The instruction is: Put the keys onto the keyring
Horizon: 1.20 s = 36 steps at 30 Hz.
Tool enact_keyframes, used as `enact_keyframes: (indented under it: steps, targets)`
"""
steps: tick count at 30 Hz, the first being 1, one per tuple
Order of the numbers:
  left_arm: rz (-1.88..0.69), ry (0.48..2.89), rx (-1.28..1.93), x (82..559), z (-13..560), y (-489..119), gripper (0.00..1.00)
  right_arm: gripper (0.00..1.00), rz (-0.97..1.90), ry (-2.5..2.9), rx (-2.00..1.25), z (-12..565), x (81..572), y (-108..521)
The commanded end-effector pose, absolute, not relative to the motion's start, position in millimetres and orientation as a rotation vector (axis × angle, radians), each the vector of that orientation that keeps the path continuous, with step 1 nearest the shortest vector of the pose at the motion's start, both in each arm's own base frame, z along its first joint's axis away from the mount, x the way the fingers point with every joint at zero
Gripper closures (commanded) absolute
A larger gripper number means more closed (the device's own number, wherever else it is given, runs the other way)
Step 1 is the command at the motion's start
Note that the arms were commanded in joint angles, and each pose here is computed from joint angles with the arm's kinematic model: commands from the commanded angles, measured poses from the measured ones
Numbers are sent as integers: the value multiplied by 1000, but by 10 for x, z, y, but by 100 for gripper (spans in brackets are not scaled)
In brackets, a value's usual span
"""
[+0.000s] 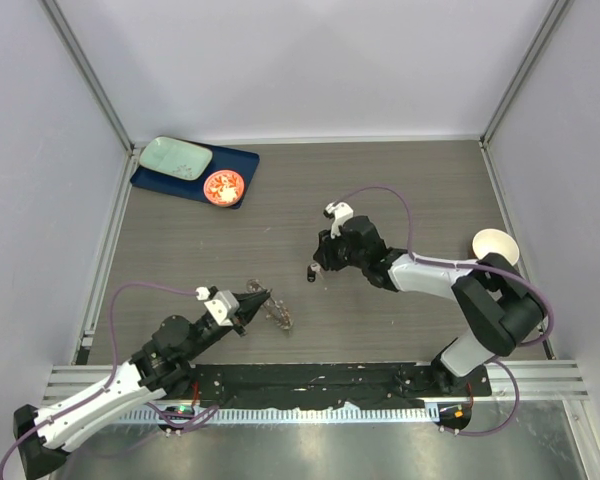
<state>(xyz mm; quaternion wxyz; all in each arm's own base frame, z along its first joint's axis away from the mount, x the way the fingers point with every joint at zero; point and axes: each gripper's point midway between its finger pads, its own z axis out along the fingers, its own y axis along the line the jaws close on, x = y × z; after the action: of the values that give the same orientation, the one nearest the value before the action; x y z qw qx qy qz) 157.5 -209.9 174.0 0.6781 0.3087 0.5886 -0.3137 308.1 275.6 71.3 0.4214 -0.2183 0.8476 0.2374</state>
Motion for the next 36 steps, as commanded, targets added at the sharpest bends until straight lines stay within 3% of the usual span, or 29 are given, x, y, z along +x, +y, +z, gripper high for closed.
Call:
enact_keyframes:
  steps: [1,36]
  targets:
    - [-725,1274,684,1565,1772,-2132,100,63,758,2086,-391,945,3256,2933]
    - [-739,1274,698,1543,1760,-2154,100,70,893,2414,-490,357,3246,3005]
